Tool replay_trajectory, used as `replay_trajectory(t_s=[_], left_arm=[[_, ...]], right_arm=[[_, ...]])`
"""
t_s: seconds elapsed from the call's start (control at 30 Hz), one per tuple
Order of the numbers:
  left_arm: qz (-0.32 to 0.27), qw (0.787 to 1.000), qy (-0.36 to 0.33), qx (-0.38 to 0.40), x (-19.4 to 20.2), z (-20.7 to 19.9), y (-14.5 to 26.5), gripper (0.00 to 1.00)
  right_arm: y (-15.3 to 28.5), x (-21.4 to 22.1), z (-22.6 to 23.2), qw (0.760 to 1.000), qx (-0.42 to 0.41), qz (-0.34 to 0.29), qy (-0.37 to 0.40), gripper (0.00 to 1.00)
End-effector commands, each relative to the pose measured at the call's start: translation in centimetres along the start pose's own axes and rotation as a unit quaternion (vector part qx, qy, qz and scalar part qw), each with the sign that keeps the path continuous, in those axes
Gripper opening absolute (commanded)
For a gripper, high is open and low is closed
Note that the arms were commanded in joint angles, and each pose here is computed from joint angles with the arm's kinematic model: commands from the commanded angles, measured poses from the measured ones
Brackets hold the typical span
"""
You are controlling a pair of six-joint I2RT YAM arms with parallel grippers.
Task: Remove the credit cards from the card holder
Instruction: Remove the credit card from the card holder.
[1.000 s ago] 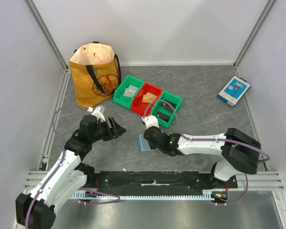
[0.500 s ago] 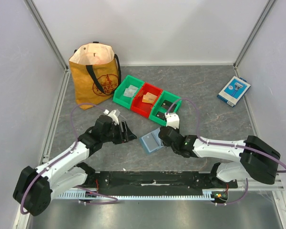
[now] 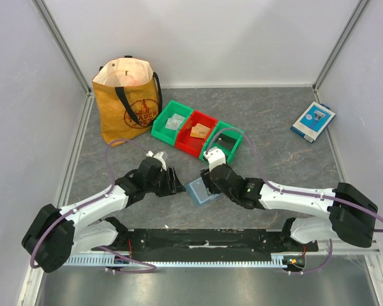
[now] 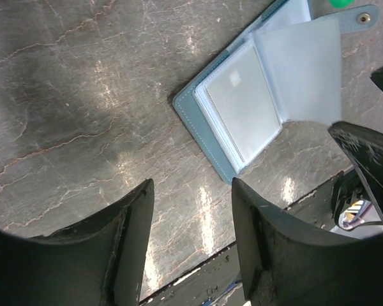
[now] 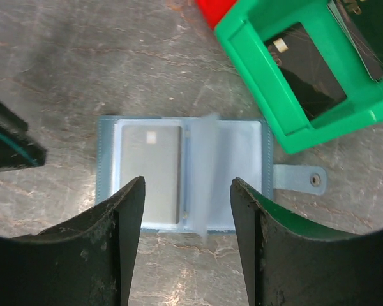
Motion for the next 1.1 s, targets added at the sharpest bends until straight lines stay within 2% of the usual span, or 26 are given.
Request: replay_trajectory(t_s=[0.0, 0.13, 0.4, 0.6, 0.87, 1.07], left_arm=[[-0.02, 1.0, 0.008, 0.015, -0.8, -1.4, -0.6, 0.56], [-0.017, 1.0, 0.005, 0.013, -0.6, -1.6, -0.9, 0.52], [-0.013, 1.0, 0.006, 0.016, -0.3, -2.0, -1.1, 0.5], [-0.009, 1.0, 0.003, 0.016, -0.2, -2.2, -1.3, 0.5], [-0.004, 1.0, 0.0, 0.018, -0.2, -2.7, -1.6, 0.49], [0.001, 1.0, -0.001, 0.022, -0.2, -3.2, -1.8, 0.49]], right_arm=[[0.3, -2.7, 1.1, 0.997, -0.063, -0.041, 0.035, 0.64], [0.2, -2.0, 2.0, 0.992, -0.09, -0.035, 0.075, 0.64], [-2.3, 0.8, 2.7, 0.992, -0.087, 0.007, 0.094, 0.72], [-3.4, 3.0, 2.7, 0.992, -0.074, 0.03, 0.093, 0.72], [-3.7, 5.1, 2.3, 0.992, -0.07, 0.053, 0.086, 0.67], [-3.7, 5.7, 1.8, 0.993, -0.095, 0.05, 0.04, 0.51]])
Point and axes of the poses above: each gripper's point midway between its finger pads, its own y axis back along the fingers, its own z axis along the line the jaws close on, x = y × z, the point moved 10 cm from there along y, back along the fingers, and after that the axes turned 10 degrees about y, right-handed, at the moved point
